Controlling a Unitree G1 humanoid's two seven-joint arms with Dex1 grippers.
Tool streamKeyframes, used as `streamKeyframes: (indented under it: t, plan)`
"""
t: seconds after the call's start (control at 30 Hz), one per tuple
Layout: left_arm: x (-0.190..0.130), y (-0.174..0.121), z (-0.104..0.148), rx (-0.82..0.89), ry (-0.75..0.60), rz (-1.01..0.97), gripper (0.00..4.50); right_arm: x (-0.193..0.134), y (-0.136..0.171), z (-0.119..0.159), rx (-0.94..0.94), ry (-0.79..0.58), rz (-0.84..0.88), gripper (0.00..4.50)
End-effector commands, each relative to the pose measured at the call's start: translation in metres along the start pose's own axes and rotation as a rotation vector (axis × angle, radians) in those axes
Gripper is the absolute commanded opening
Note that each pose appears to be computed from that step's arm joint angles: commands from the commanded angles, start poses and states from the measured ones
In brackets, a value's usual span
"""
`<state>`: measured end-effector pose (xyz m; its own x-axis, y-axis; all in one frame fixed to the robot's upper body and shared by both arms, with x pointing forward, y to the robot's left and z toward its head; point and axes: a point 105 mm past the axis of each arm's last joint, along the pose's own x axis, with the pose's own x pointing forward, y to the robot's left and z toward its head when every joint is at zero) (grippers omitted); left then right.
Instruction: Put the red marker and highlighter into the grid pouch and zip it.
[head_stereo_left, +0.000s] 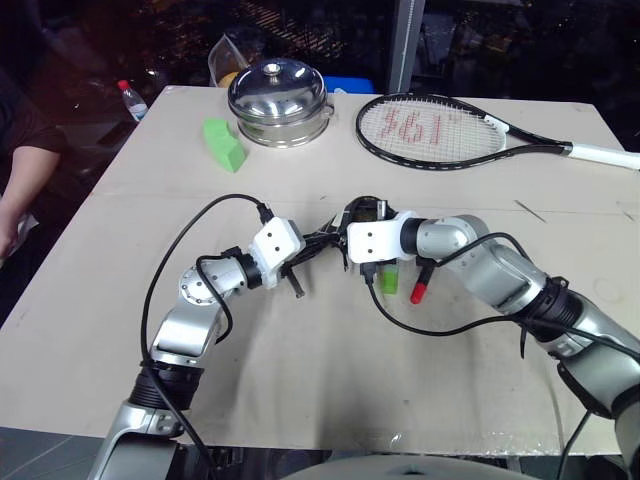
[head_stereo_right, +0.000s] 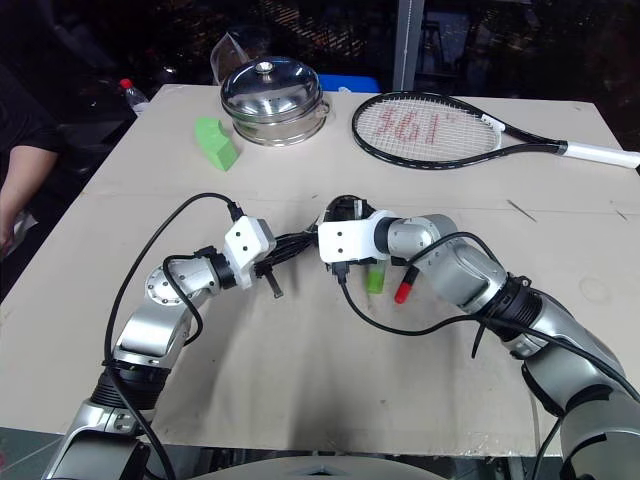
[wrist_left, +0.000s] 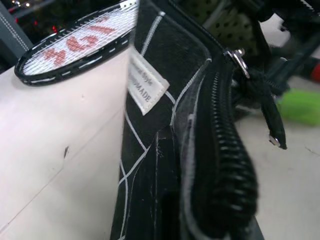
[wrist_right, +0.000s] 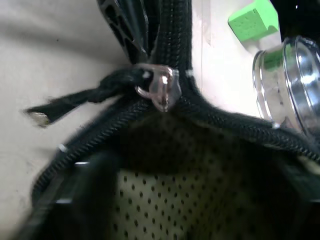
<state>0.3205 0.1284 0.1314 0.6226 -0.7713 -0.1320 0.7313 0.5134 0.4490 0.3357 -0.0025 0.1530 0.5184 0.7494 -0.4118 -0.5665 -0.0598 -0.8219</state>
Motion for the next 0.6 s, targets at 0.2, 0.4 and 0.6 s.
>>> streamKeyframes:
  t: [0.2, 0.4, 0.6]
  plan:
    - [-0.025, 0.026, -0.014, 0.015, 0.054, 0.094, 0.0, -0.057, -0.042, -0.003, 0.493, -0.09, -0.152, 4.43]
    - [-0.046, 0.048, -0.027, 0.031, 0.108, 0.179, 0.0, -0.076, -0.017, -0.024, 0.908, 0.091, -0.217, 4.43]
    - [-0.045, 0.047, -0.027, 0.038, 0.105, 0.178, 0.0, -0.045, 0.029, -0.029, 1.27, 0.32, -0.128, 4.43]
